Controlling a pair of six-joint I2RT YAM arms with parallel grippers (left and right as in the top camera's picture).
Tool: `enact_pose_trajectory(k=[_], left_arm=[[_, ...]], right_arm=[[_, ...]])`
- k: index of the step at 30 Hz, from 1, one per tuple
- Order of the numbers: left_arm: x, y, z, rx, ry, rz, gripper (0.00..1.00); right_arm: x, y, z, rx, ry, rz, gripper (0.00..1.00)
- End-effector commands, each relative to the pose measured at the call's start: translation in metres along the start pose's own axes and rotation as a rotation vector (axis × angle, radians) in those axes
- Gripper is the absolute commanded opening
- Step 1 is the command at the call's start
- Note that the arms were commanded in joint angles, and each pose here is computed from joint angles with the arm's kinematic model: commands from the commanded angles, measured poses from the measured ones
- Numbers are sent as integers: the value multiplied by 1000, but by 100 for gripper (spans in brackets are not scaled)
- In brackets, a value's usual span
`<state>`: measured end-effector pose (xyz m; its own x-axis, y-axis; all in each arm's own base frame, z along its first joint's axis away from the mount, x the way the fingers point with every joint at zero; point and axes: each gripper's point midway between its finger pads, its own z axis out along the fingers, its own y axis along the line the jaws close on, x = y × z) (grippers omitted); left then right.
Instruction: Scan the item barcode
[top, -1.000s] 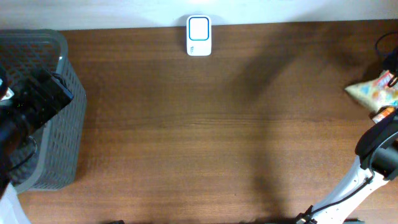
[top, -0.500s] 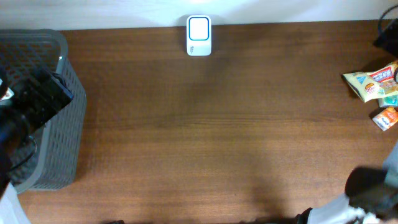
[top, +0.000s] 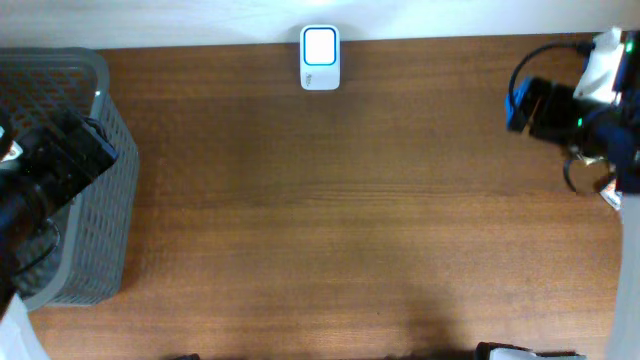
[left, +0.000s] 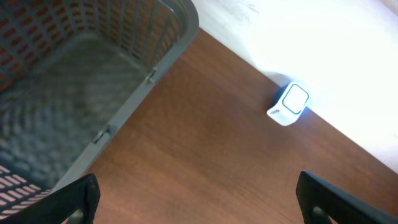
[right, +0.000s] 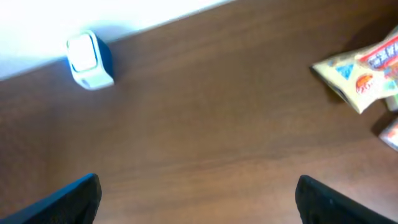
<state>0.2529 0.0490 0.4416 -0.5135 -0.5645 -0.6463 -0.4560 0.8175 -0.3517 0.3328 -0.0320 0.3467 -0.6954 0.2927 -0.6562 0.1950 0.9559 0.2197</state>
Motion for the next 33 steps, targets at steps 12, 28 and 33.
enact_pose_trajectory(k=[12, 28, 33], left_arm=[[-1, 1, -4, -2, -14, -10, 99], [-1, 1, -4, -2, -14, -10, 99], [-1, 1, -4, -2, -14, -10, 99]], right_arm=[[133, -19, -13, -17, -15, -17, 99], [149, -48, 29, 135, 186, 5, 99], [157, -40, 52, 80, 282, 19, 99]])
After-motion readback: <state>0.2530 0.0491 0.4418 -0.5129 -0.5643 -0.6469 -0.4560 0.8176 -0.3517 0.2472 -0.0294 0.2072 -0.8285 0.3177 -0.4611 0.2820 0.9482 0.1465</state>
